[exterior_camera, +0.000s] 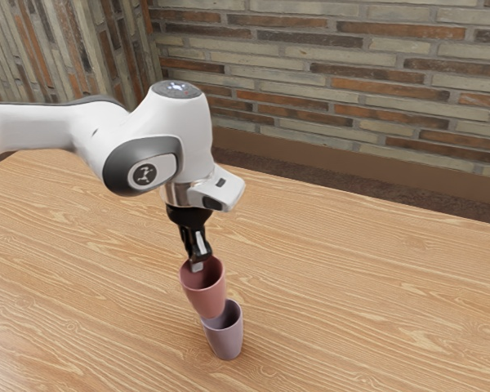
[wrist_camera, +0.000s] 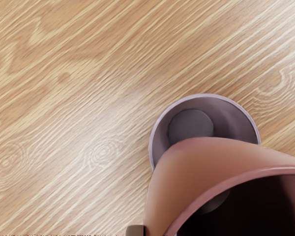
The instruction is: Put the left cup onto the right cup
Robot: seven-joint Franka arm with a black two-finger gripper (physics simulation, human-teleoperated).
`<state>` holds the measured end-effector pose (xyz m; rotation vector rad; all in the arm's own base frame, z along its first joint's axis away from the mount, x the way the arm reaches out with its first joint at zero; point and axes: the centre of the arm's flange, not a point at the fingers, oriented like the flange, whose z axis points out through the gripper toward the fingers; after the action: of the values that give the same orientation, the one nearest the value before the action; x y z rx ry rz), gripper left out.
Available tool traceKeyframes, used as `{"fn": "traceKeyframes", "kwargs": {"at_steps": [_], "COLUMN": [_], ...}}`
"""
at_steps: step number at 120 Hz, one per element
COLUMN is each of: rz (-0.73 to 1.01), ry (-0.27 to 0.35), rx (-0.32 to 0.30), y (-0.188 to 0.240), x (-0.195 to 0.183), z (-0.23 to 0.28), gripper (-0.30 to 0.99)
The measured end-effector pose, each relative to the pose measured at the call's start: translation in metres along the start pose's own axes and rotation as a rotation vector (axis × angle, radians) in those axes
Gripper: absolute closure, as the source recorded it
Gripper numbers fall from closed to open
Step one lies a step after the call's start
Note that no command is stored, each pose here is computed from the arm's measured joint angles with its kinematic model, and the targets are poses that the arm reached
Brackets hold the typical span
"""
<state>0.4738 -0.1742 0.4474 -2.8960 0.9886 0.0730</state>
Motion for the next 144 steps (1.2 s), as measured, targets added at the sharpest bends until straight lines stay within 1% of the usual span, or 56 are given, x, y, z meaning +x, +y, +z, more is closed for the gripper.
{"fn": "traceKeyframes", "kwargs": {"at_steps": [64, 144], "rz": [-0.004, 0.012], "ry": [0.013, 0.032], "rx": [0.004, 0.010], "y": [-0.0024, 0.0049], "x": [0.0017, 0.0072], "z": [0.0003, -0.0014], "gripper": [0.79, 0.79]}}
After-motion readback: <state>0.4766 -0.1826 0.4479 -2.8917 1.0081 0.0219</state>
